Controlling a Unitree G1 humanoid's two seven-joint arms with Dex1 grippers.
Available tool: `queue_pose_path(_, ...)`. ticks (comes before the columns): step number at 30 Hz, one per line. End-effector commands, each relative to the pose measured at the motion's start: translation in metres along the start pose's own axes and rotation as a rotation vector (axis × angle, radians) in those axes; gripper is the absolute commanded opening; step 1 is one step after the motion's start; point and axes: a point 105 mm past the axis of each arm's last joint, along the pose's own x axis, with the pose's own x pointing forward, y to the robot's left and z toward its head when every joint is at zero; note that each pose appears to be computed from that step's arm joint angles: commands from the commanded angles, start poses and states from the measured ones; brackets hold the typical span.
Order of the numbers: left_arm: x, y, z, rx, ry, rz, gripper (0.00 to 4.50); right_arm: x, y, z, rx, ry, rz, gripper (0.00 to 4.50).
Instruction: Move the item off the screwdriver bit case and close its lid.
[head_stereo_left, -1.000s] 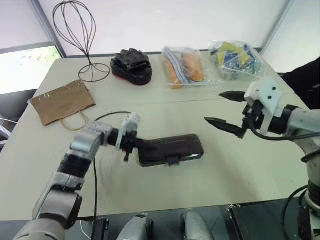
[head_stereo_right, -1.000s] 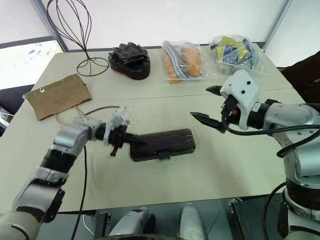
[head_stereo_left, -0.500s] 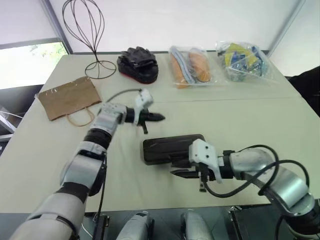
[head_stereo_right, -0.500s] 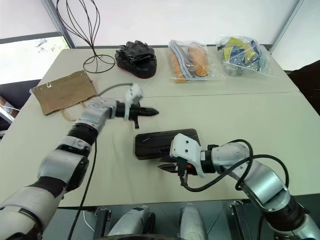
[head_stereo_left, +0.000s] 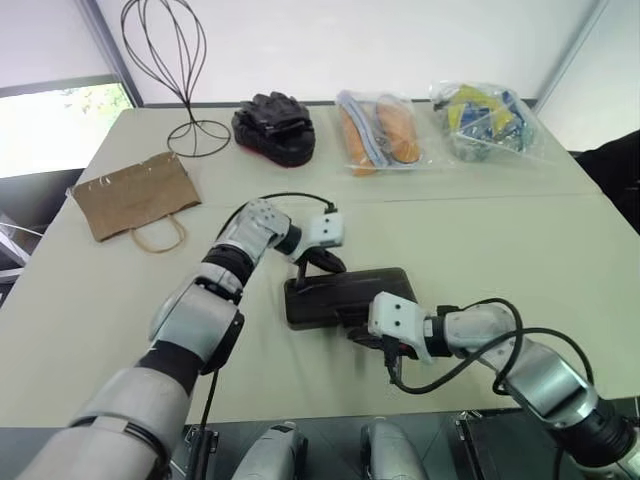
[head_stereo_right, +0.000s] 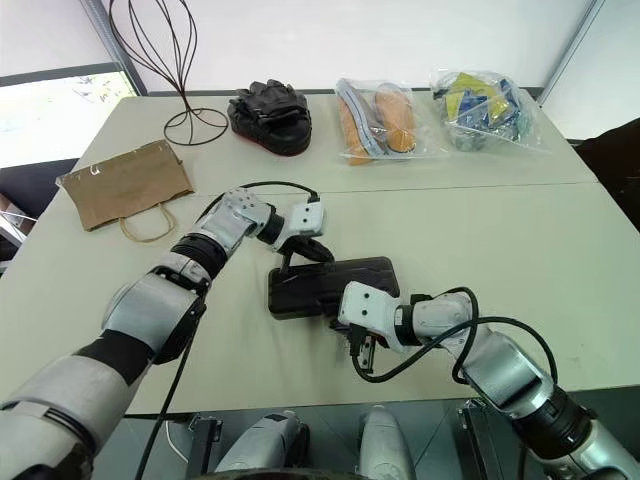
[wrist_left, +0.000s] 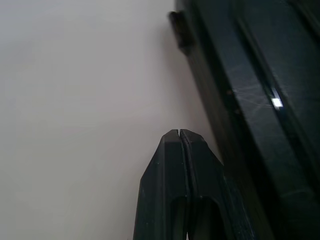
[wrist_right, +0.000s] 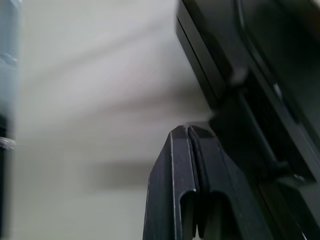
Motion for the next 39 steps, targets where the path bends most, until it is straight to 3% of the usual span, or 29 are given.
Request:
queue_pose_path(1,0.007,-0.009,0.001,0.063,0.031,-0.076,0.0,0.002,-0.01,0.009,-0.057,-0.023,-0.05,0.03)
queue_pose_path(11,0.034,-0.042,-0.008,0.099,0.046,-0.256,0.0,0.009,-0.027,0.002,-0.073,0.015,-0.116,0.03)
queue_pose_path(17,0.038,-0.052,-0.012,0.086,0.035,-0.3,0.0,0.001,-0.061,-0.01,-0.061,0.079,-0.289,0.03)
queue_pose_path(22,0.04,-0.051,-0.015,0.087,0.027,-0.269,0.0,-0.002,-0.058,-0.016,-0.058,0.097,-0.281,0.03)
queue_pose_path(25,0.038,-0.032,-0.009,0.087,0.008,-0.126,0.0,-0.006,-0.047,0.001,-0.022,0.023,-0.24,0.03)
queue_pose_path(29,0.008,0.025,0.007,0.093,-0.043,0.294,0.0,-0.021,-0.012,0.024,0.051,-0.058,-0.154,0.03)
queue_pose_path(34,-0.041,0.047,0.009,-0.018,-0.148,0.433,0.0,-0.048,0.019,0.043,0.176,-0.127,-0.107,0.03)
queue_pose_path(39,-0.096,0.047,0.006,-0.166,-0.347,0.467,0.0,-0.084,-0.008,0.053,0.302,-0.275,-0.227,0.03)
